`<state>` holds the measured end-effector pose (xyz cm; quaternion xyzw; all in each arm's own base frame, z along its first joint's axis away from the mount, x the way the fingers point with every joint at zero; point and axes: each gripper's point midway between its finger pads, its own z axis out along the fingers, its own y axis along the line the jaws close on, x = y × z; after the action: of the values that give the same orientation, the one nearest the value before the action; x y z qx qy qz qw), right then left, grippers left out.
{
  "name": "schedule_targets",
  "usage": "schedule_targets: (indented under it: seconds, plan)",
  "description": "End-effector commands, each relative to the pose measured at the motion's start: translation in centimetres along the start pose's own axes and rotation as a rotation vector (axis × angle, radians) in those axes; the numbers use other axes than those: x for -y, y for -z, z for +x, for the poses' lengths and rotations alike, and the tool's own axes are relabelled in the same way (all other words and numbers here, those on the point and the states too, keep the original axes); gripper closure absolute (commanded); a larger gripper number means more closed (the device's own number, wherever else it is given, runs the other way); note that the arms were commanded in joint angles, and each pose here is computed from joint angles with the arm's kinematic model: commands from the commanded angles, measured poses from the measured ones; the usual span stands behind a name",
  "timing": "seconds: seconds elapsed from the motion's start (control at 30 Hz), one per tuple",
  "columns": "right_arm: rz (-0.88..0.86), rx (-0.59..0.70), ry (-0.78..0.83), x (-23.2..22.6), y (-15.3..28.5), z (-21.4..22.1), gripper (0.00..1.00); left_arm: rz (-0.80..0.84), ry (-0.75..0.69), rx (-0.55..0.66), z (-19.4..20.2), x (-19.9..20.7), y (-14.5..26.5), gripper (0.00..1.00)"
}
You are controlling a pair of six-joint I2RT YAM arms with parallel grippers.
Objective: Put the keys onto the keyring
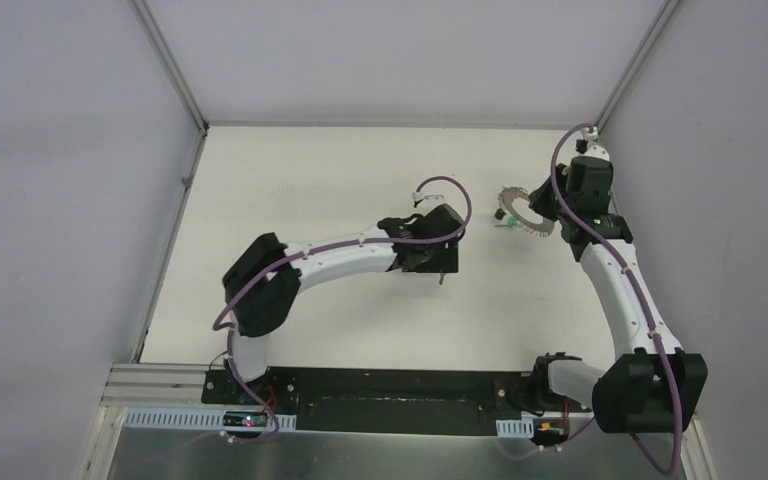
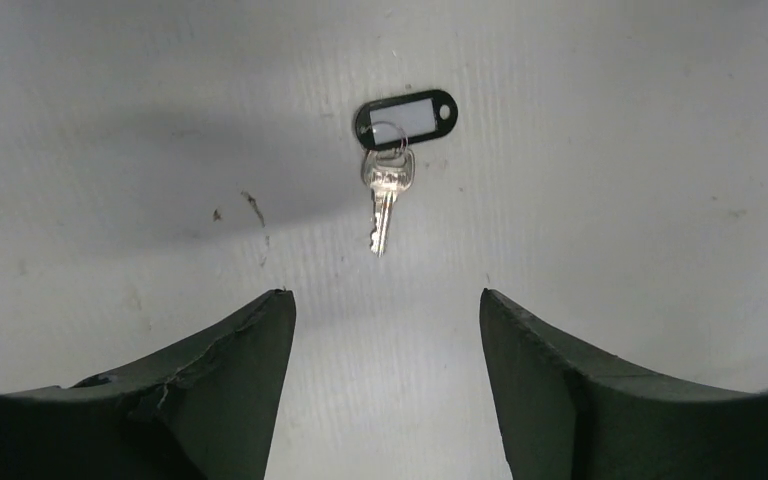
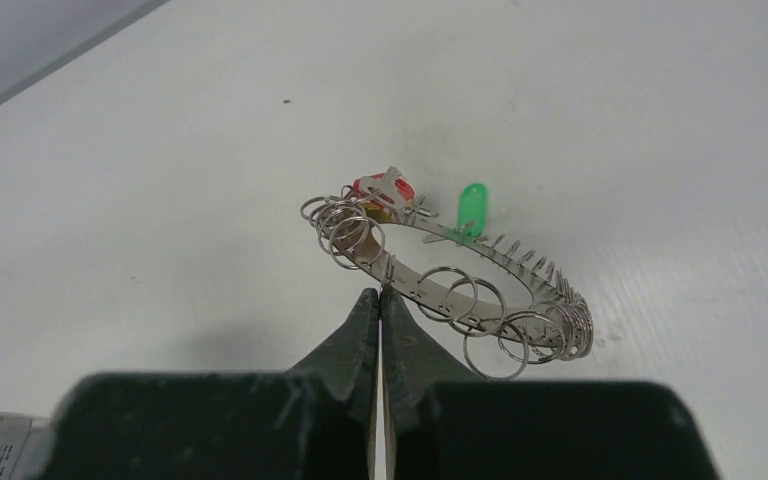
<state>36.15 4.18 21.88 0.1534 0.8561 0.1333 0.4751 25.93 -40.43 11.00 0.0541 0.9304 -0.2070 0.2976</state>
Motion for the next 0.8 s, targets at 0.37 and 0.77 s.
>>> schedule_targets:
  seconds: [0.37,0.77]
  plan:
    - [0.293,0.099,-0.105,5.5,1.0,-0.9,1.0,-0.294,0.002,-0.038,-1.3,-1.0,-7.2,0.45]
    - [0.242,0.076,-0.123,4.7,0.8,0.0,1.0,-0.4,-0.123,-0.03,-1.0,-2.5,-9.7,0.52]
